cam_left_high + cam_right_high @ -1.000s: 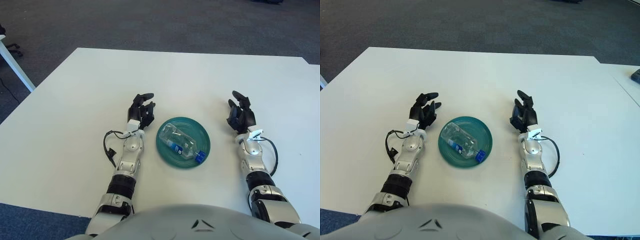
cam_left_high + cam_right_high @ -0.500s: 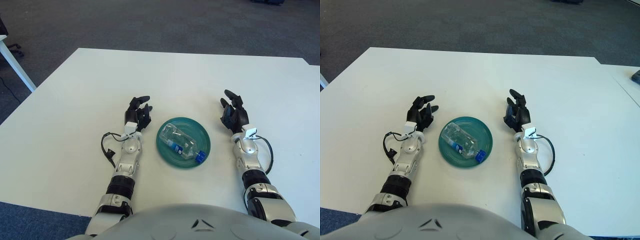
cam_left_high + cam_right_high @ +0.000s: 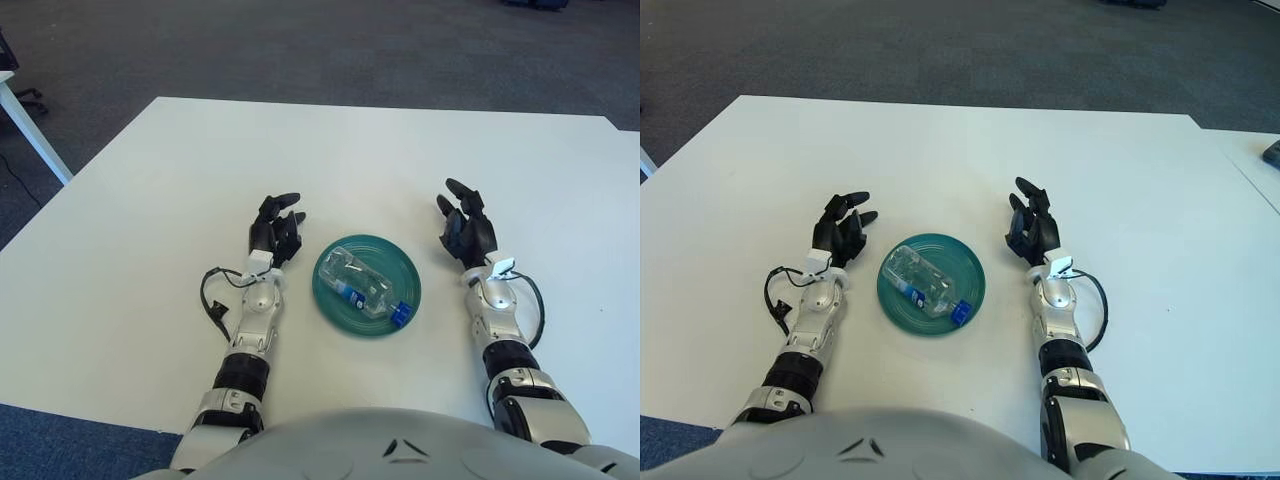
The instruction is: Put the bottle into the plate.
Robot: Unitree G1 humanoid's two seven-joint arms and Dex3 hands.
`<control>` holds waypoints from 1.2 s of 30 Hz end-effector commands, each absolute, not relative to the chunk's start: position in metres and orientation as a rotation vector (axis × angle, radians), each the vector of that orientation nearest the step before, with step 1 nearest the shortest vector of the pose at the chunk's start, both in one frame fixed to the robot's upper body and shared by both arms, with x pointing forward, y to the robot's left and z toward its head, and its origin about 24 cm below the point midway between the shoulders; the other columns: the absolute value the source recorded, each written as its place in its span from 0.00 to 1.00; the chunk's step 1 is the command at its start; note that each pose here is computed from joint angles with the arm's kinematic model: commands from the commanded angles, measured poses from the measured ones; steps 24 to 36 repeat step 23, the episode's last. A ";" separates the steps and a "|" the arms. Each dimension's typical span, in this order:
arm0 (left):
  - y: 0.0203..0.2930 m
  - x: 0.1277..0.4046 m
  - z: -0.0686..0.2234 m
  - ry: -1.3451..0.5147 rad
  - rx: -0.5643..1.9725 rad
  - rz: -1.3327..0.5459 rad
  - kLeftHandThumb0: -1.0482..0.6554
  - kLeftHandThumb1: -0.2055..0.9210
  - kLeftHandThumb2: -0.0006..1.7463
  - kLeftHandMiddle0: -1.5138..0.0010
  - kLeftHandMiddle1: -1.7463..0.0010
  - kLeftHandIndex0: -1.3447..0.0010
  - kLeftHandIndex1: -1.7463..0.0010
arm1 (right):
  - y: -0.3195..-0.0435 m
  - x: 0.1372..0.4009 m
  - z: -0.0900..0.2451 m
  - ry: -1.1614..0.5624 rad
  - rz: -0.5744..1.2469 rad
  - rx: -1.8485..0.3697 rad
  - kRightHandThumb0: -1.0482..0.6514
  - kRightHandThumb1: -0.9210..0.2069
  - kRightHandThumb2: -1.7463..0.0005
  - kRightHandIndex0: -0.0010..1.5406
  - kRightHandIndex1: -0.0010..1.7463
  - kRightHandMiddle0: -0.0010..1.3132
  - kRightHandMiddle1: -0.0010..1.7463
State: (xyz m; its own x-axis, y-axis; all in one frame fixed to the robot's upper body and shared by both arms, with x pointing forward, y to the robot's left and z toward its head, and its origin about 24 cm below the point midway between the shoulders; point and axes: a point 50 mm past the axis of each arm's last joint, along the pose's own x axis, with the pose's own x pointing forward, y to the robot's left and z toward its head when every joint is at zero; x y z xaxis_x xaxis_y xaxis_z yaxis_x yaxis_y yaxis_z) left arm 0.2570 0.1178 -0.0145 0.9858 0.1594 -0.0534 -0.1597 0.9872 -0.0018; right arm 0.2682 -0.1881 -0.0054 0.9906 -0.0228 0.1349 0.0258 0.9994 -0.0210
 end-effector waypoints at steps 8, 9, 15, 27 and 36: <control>0.121 0.241 -0.049 0.240 0.040 0.187 0.25 1.00 0.46 0.55 0.77 0.68 0.51 | -0.172 0.230 -0.045 0.016 -0.028 0.047 0.20 0.00 0.50 0.21 0.00 0.00 0.37; 0.121 0.241 -0.049 0.242 0.042 0.189 0.25 1.00 0.47 0.55 0.78 0.68 0.51 | -0.171 0.229 -0.045 0.016 -0.029 0.048 0.20 0.00 0.50 0.21 0.00 0.00 0.37; 0.122 0.240 -0.050 0.271 0.051 0.195 0.25 1.00 0.47 0.56 0.80 0.70 0.52 | -0.173 0.221 -0.049 0.032 -0.039 0.023 0.20 0.00 0.51 0.21 0.00 0.00 0.36; 0.124 0.234 -0.050 0.283 0.067 0.196 0.23 1.00 0.47 0.56 0.85 0.71 0.53 | -0.175 0.209 -0.045 0.011 -0.049 -0.005 0.19 0.00 0.51 0.20 0.00 0.00 0.37; 0.124 0.234 -0.050 0.283 0.067 0.196 0.23 1.00 0.47 0.56 0.85 0.71 0.53 | -0.175 0.209 -0.045 0.011 -0.049 -0.005 0.19 0.00 0.51 0.20 0.00 0.00 0.37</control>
